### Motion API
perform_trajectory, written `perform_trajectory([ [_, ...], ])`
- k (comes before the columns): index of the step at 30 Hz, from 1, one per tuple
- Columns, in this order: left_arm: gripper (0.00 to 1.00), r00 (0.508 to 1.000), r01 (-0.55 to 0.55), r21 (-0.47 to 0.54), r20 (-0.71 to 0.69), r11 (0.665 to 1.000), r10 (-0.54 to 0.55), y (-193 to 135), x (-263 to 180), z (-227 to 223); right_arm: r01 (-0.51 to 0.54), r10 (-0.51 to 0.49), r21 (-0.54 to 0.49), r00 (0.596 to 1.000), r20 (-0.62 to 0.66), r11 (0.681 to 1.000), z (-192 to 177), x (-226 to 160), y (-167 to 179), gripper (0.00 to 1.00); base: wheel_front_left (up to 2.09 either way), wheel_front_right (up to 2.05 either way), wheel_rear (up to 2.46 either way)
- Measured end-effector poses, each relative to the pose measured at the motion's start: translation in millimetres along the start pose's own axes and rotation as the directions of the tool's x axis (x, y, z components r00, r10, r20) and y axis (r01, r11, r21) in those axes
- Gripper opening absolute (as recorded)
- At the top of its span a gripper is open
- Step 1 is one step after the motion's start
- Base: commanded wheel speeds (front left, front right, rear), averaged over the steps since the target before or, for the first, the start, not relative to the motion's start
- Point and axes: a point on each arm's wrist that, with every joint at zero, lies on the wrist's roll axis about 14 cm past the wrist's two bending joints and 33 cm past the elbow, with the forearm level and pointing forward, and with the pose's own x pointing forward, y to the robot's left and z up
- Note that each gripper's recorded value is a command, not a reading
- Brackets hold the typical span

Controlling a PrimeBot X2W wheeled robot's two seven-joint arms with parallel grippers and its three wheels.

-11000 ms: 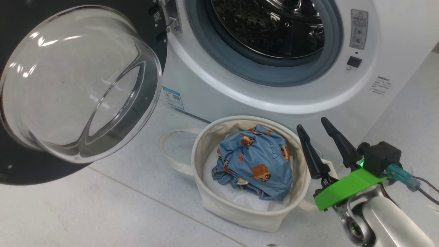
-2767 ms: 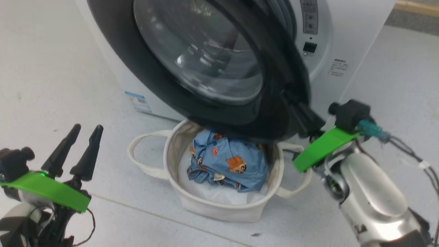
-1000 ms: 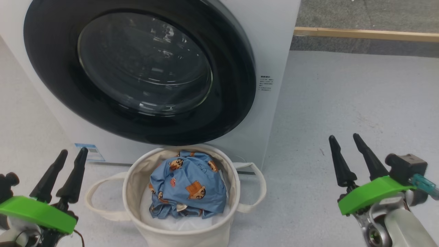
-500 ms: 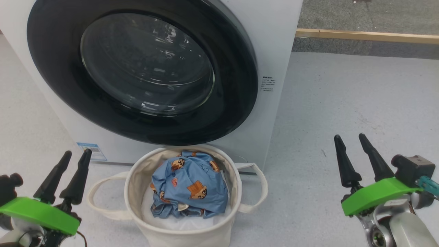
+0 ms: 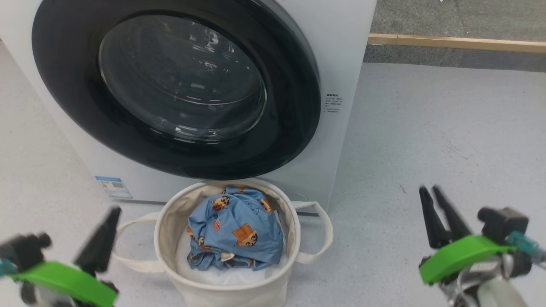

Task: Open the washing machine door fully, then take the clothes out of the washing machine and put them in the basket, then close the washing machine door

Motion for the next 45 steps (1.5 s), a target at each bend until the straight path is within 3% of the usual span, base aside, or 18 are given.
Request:
perform_trajectory([
  [5, 0.00, 0.995, -0.041, -0.077, -0.096, 0.996, 0.034, 0, -17, -47, 0.035, -0.030, 0.051, 0.995, -0.100, 0.998, -36, -17, -4, 0.00, 0.00, 0.00, 0.00],
  [22, 0.00, 0.996, -0.064, -0.197, -0.067, 0.978, 0.051, -4, -8, -43, 0.089, -0.072, 0.214, 0.994, -0.088, 0.973, -33, -18, -13, 0.00, 0.00, 0.00, 0.00],
  [45, 0.00, 0.995, -0.095, -0.392, -0.041, 0.915, 0.086, -9, 0, -45, 0.156, -0.134, 0.445, 0.988, -0.080, 0.882, -31, -23, -29, 0.00, 0.00, 0.00, 0.00],
])
